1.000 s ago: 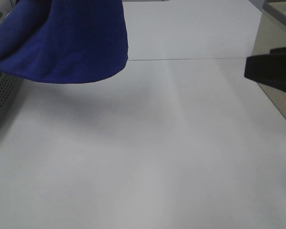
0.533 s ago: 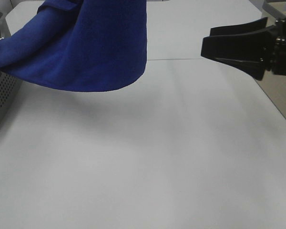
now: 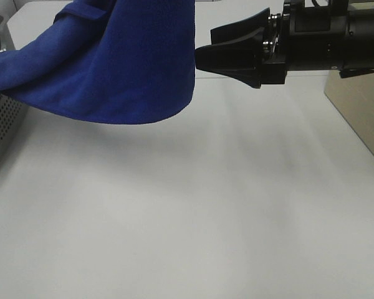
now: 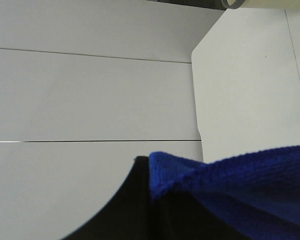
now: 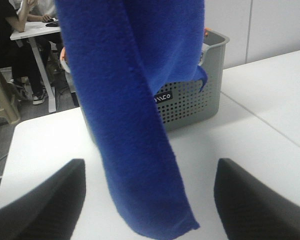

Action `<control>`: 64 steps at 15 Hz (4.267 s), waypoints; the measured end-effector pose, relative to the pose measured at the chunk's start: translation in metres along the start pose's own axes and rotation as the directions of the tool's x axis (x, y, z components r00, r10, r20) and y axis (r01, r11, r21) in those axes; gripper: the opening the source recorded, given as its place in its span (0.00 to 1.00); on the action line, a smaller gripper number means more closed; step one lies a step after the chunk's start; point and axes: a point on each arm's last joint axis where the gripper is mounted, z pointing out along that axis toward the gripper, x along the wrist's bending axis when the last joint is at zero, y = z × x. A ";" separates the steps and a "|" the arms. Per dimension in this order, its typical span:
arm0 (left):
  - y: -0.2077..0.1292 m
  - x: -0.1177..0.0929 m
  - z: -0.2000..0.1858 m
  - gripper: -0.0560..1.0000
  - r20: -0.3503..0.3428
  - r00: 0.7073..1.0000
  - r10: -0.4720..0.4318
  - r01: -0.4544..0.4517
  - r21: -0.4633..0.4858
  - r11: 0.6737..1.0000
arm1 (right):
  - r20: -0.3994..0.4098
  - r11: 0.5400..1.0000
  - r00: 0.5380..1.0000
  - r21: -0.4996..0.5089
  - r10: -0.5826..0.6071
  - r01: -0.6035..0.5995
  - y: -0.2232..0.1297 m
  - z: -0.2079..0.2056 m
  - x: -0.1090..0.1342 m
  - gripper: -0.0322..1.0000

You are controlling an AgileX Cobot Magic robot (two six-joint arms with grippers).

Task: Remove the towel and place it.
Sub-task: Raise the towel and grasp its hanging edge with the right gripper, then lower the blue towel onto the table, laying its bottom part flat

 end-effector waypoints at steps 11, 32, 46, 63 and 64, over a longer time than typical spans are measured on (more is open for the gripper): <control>0.000 -0.003 0.003 0.05 0.010 1.000 -0.006 0.006 -0.001 1.000 | -0.188 0.997 0.981 0.047 -0.056 0.066 0.003 0.060 0.020 0.61; -0.001 -0.007 0.003 0.05 0.056 0.998 -0.023 0.022 0.017 1.000 | -0.098 0.864 0.977 0.489 0.191 -0.120 -0.017 0.040 0.031 0.03; -0.017 -0.005 0.016 0.05 -0.004 0.598 -0.801 0.801 0.002 0.598 | 0.609 0.630 0.793 0.617 -0.004 -0.471 0.111 -0.040 0.025 0.03; -0.056 0.013 -0.037 0.05 -0.078 0.724 -0.685 0.682 0.229 0.695 | 0.701 0.821 0.699 0.478 -0.142 -0.313 0.217 -0.078 0.045 0.03; -0.063 0.006 -0.030 0.05 -0.079 0.688 -0.722 0.710 0.278 0.646 | 0.696 0.814 0.705 0.483 -0.135 -0.321 0.214 -0.075 0.042 0.03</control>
